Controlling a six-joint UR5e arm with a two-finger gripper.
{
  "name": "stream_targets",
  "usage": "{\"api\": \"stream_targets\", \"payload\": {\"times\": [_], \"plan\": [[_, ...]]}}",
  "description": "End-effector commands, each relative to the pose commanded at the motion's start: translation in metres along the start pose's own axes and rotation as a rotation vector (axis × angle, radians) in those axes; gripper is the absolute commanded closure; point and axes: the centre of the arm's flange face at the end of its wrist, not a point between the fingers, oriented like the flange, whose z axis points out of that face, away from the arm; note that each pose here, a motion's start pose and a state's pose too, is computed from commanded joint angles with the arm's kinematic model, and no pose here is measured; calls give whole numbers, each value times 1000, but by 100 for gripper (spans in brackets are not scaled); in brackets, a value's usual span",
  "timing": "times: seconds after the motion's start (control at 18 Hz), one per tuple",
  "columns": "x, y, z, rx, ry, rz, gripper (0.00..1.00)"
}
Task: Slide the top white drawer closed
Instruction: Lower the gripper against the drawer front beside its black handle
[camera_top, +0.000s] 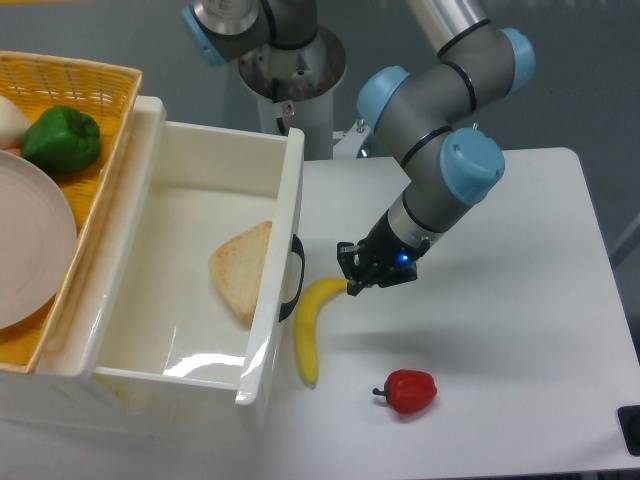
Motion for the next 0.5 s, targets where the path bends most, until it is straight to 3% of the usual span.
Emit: {"api": "stream_targets", "payload": {"times": [0.5], "plan": [[24,4,-18,22,75,-17,91]]}}
